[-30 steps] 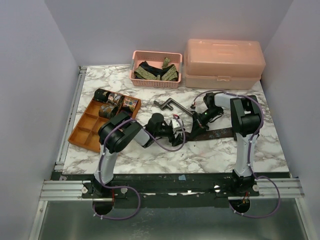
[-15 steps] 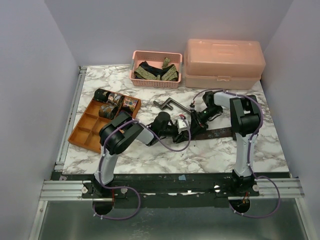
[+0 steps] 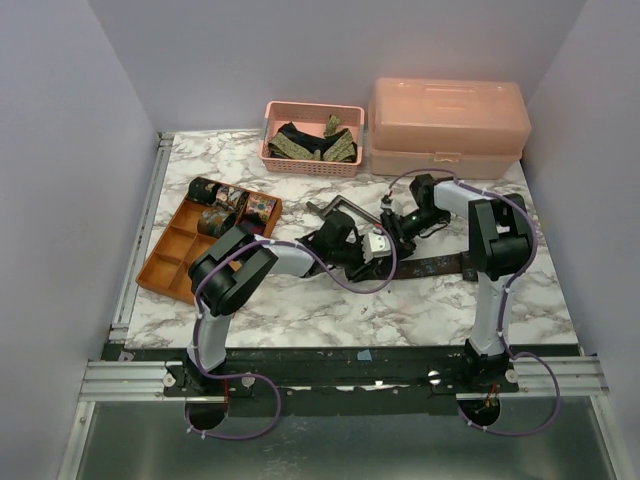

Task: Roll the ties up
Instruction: Roll the tie at the center of the board.

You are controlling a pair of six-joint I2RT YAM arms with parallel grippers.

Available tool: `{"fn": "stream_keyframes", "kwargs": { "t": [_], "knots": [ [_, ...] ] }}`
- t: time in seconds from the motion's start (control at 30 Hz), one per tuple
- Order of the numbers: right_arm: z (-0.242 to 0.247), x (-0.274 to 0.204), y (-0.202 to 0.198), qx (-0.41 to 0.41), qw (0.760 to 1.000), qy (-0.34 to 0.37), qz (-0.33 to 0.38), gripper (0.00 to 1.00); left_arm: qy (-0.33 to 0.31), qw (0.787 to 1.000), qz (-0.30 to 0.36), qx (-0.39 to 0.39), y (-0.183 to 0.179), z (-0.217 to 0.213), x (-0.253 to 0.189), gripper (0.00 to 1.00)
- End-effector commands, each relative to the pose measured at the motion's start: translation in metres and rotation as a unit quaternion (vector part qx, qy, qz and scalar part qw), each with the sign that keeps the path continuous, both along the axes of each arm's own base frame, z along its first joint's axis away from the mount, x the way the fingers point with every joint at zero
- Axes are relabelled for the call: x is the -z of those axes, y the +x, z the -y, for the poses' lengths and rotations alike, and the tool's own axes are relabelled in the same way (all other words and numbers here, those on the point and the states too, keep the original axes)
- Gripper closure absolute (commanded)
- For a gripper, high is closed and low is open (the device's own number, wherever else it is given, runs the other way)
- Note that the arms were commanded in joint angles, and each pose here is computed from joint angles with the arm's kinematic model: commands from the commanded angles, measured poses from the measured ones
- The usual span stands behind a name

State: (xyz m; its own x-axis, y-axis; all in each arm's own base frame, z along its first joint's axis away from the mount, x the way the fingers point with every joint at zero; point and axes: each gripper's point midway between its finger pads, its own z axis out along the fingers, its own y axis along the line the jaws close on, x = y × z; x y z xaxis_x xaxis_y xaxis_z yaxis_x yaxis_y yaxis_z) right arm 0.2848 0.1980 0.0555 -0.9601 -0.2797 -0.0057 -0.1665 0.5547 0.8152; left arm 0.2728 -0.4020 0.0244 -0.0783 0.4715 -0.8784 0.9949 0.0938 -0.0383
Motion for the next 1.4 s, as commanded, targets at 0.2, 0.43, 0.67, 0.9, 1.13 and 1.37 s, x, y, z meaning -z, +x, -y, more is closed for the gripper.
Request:
{"fn": "stream_keyframes", "kwargs": {
  "t": [0.2,0.43,0.67,0.9,1.13,1.37],
  "knots": [
    [-0.003,0.03,-0.014,-0.017,0.999,-0.029,-0.011,0.7,0.133,0.989,-0.067,-0.024,-0.021,-0.042,0.057,0.87],
    [0.026,0.06,-0.012,-0.035,0.993,-0.11,0.008,1.0,0.127,0.989,-0.07,-0.022,-0.024,-0.042,0.055,0.7],
    [0.053,0.086,-0.009,-0.043,0.986,-0.162,0.02,1.0,0.033,0.997,-0.06,-0.021,-0.01,-0.034,0.03,0.39],
    [0.074,0.099,-0.001,-0.034,0.979,-0.2,0.027,1.0,-0.061,0.998,-0.013,0.019,-0.013,-0.019,0.002,0.31],
    [0.076,0.104,-0.001,-0.031,0.978,-0.205,0.024,1.0,-0.112,0.993,-0.003,0.019,-0.003,0.008,-0.012,0.3],
    [0.074,0.103,0.002,-0.028,0.979,-0.2,0.023,1.0,-0.098,0.995,-0.017,0.016,0.001,0.021,-0.004,0.69]
  ]
}}
